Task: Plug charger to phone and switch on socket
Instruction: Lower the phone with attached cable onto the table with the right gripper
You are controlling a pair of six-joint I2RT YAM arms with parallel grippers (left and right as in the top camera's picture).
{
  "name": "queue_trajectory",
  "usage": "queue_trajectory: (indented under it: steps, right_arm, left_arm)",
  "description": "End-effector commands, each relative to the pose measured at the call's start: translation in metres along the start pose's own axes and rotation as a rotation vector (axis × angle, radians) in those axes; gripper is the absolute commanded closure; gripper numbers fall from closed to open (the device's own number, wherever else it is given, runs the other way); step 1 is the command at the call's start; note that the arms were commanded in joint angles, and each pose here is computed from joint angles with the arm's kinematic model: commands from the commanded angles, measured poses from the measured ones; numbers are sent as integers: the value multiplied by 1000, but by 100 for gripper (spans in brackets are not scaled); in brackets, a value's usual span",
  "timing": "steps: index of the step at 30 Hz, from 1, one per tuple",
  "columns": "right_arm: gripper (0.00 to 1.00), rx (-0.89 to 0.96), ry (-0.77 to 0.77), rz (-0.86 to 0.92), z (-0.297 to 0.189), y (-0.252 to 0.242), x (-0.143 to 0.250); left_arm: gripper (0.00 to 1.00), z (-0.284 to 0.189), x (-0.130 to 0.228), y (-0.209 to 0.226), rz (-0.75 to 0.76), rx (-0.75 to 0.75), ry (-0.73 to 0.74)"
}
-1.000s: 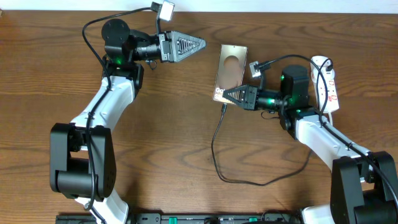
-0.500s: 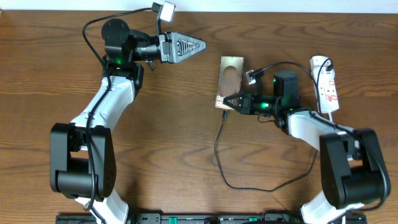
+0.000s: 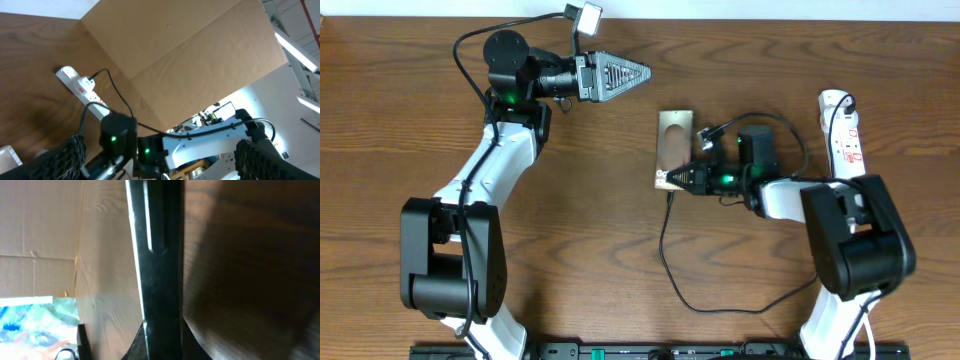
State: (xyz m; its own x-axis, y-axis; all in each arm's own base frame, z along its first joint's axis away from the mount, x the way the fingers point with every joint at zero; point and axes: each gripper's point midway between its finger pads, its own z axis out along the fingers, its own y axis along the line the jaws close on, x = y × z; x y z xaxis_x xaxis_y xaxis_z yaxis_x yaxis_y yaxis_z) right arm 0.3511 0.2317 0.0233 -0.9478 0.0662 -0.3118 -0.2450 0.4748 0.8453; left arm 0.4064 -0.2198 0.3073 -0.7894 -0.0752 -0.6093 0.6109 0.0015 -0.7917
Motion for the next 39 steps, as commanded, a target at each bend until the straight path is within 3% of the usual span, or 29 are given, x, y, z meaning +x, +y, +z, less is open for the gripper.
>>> queue_trajectory:
  steps: [1, 13, 17, 22, 32, 35, 39]
  right_arm:
    - [99, -37, 23, -43, 8, 5, 3]
    - [92, 3, 4, -27, 13, -8, 2]
    - [78, 31, -10, -25, 13, -13, 0]
    - [69, 46, -19, -25, 12, -16, -2]
    - [35, 121, -37, 101, 7, -33, -2]
    - [26, 216, -49, 187, 0, -52, 2]
    - [21, 355, -67, 239, -12, -70, 6]
  left_arm:
    - [4, 0, -2, -10, 45, 10, 10]
    - [4, 0, -2, -10, 45, 10, 10]
    - [4, 0, -2, -10, 45, 10, 10]
    - [4, 0, -2, -10, 45, 10, 10]
    - [4, 0, -2, -10, 45, 10, 10]
    - [4, 0, -2, -10, 45, 10, 10]
    - [4, 0, -2, -10, 45, 10, 10]
